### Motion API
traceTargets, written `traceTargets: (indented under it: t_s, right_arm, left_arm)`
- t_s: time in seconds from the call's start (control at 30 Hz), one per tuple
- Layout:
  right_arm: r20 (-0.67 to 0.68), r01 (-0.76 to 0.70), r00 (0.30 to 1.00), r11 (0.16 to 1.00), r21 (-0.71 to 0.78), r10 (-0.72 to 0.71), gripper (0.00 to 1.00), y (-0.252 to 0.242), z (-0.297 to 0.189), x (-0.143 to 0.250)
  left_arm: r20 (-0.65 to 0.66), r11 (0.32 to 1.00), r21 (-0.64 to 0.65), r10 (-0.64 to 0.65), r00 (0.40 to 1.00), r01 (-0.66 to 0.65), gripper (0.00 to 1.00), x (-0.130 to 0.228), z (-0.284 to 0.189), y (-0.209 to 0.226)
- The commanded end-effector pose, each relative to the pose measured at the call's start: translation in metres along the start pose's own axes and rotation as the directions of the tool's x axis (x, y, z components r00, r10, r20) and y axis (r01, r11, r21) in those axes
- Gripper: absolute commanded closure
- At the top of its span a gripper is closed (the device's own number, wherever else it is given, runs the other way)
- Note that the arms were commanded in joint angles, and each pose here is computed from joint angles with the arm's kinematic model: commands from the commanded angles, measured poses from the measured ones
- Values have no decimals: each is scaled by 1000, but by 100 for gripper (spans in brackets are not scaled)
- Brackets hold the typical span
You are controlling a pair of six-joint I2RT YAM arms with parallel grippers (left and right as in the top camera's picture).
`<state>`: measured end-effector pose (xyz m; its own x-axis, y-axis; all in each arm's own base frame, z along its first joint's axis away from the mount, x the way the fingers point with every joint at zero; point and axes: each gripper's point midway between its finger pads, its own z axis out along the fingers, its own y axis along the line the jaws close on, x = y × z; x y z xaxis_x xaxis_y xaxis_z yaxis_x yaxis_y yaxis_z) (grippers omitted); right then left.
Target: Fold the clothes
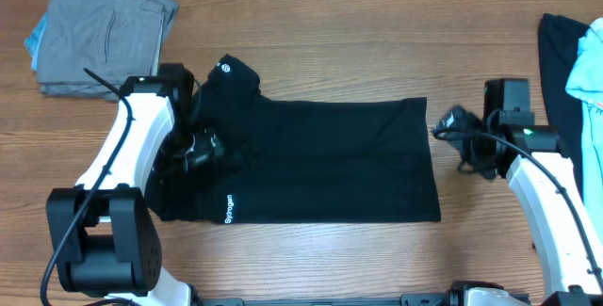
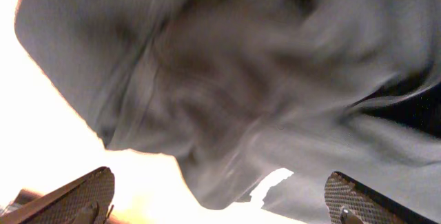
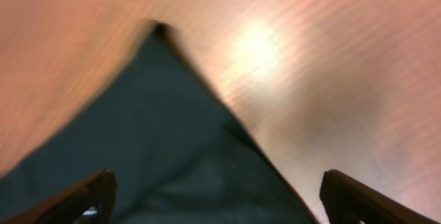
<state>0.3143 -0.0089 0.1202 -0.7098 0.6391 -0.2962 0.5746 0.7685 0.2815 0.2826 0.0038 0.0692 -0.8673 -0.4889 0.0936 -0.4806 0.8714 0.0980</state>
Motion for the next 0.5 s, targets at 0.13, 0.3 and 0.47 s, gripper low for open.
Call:
traceTargets:
  t_s: [0.13,0.3,0.47]
  right_arm:
    - [171,251,962,938,-241,-213,0,61,-23,-36]
    - [187,256,959,933,-252,-213,0,68,-11,-44]
    - [85,235,972,940,-246,-221,0,64,22,-33]
  left_arm:
    - [320,897,333,181,930,-290,0,-61,-69,-76]
    - [528,854,364,141,838,-373,0,-102,-106,-104]
    - [647,839,350,104,755,-416,0,-130,-126,-115]
